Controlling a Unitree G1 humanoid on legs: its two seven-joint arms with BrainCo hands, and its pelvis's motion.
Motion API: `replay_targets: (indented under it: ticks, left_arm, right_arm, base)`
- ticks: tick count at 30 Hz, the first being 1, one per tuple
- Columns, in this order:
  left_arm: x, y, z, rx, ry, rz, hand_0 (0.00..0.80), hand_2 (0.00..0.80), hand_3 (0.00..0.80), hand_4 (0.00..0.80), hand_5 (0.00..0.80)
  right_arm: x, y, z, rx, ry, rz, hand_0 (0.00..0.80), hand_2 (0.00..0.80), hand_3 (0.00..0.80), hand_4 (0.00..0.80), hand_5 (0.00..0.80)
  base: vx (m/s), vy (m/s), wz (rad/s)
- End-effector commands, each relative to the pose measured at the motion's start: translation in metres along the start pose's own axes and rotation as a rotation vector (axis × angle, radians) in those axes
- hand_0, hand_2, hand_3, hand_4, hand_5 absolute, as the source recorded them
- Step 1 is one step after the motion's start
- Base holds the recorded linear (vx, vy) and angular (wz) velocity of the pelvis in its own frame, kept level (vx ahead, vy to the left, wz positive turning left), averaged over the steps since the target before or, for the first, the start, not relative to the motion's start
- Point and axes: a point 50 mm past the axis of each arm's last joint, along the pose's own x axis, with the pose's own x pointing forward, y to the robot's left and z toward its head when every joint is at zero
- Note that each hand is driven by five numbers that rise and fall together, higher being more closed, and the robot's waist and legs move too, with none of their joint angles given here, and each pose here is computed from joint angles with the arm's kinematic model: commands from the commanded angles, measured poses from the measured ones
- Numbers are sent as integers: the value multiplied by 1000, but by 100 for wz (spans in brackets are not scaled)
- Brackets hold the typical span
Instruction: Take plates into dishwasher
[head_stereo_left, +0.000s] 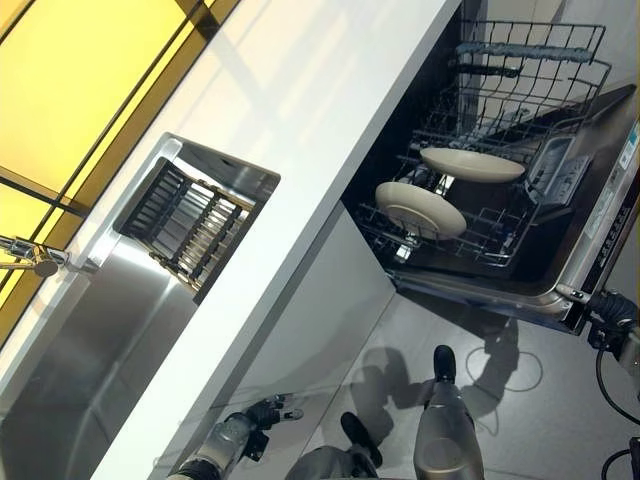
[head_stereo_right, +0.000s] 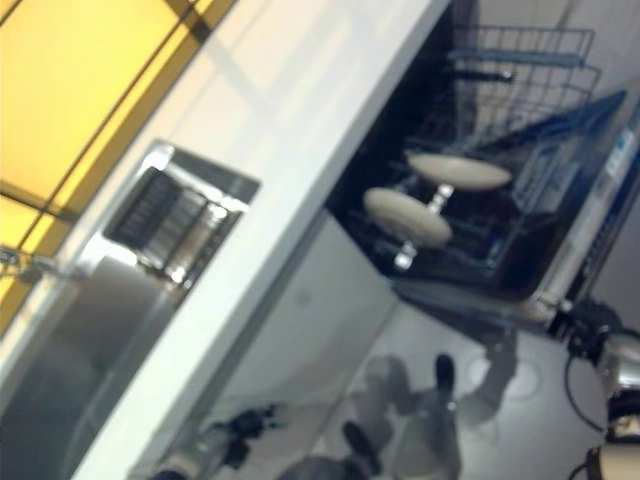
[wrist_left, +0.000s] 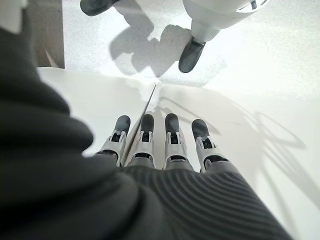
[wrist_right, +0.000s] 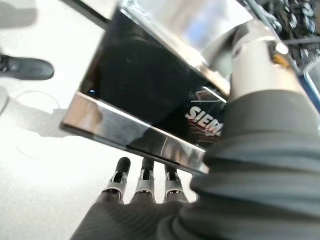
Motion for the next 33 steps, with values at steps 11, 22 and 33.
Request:
replay_targets:
  ticks: [11,22,33]
  left_arm:
    - [-3,15,-8,103,65,38,0,0,0,0,0]
    - [-6,17,-18,45,89,70,0,0,0,0,0]
    - [-11,6,-46,16,149,67,0,0,0,0,0]
  right_arm:
    - [-2,165,114,-81,-367,635,0,0,0,0,0]
    - [-2,174,116,-111,-374,627,0,0,0,0,0]
    - [10,135,111,-123,-333,493,0,0,0,0,0]
  base:
    - [84,33,6]
    - [49,57,5]
    - [98,35,28]
